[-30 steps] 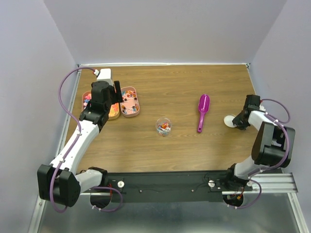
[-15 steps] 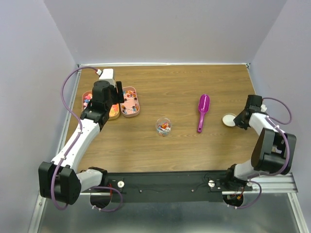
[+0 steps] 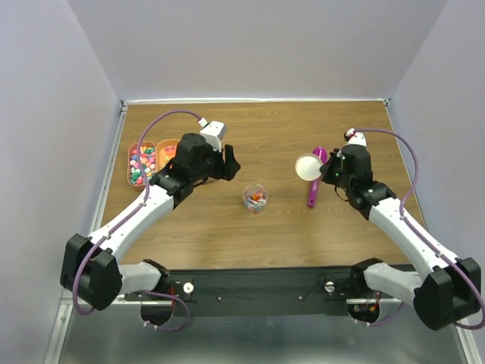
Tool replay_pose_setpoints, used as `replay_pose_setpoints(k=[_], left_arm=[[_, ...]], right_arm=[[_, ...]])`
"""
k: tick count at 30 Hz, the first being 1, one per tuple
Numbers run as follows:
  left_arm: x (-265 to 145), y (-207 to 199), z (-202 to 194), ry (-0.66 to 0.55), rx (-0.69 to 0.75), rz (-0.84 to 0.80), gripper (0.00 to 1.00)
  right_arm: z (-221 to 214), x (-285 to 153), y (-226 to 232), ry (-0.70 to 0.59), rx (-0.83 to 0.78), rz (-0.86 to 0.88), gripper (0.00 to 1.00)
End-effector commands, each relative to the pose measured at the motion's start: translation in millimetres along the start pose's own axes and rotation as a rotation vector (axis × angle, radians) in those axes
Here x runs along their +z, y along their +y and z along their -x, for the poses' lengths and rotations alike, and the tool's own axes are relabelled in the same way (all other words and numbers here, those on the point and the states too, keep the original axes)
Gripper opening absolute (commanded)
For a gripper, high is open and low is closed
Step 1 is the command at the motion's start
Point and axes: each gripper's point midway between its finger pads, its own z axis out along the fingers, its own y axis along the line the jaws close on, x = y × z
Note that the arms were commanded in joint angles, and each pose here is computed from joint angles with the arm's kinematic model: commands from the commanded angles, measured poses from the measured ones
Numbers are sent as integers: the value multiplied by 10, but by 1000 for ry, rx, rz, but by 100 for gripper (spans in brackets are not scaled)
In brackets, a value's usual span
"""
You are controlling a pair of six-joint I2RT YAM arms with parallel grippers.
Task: Pack the candies
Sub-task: Pick up the bottle lid at the center of the board.
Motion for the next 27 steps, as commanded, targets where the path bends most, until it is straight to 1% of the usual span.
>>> replay_pose_setpoints(k=[1, 4, 5, 6, 8, 12, 18, 21, 25, 26, 27], left_arm=[[-4, -526, -75, 42, -91, -178, 68], [56, -723, -173, 76, -119, -219, 67], [61, -789, -176, 80, -126, -236, 67], [74, -832, -192, 85, -131, -246, 67], [96, -939, -169, 84, -145, -268, 66], [154, -1100, -203, 110, -147, -308, 65], [210, -1176, -285, 134, -138, -347, 65], [233, -1184, -317, 139, -121, -359, 63], [251, -1211, -338, 148, -108, -381, 61], [261, -1202, -346, 149, -105, -377, 58], [261, -1203, -347, 149, -102, -378, 56]], right_arm=[[-72, -89, 497, -77, -131, 169, 1], [-208, -129, 752, -91, -186, 266, 1], [-192, -126, 841, -112, -189, 297, 1], [-277, -140, 912, -102, -203, 324, 1], [-293, -155, 1004, -117, -205, 356, 1], [-393, -171, 1162, -109, -208, 416, 1], [-417, -291, 1305, -138, -224, 527, 1], [-432, -324, 1314, -156, -231, 554, 1], [-510, -422, 1417, -151, -225, 650, 1], [-470, -458, 1448, -172, -219, 669, 1], [-497, -463, 1452, -168, -220, 679, 1]])
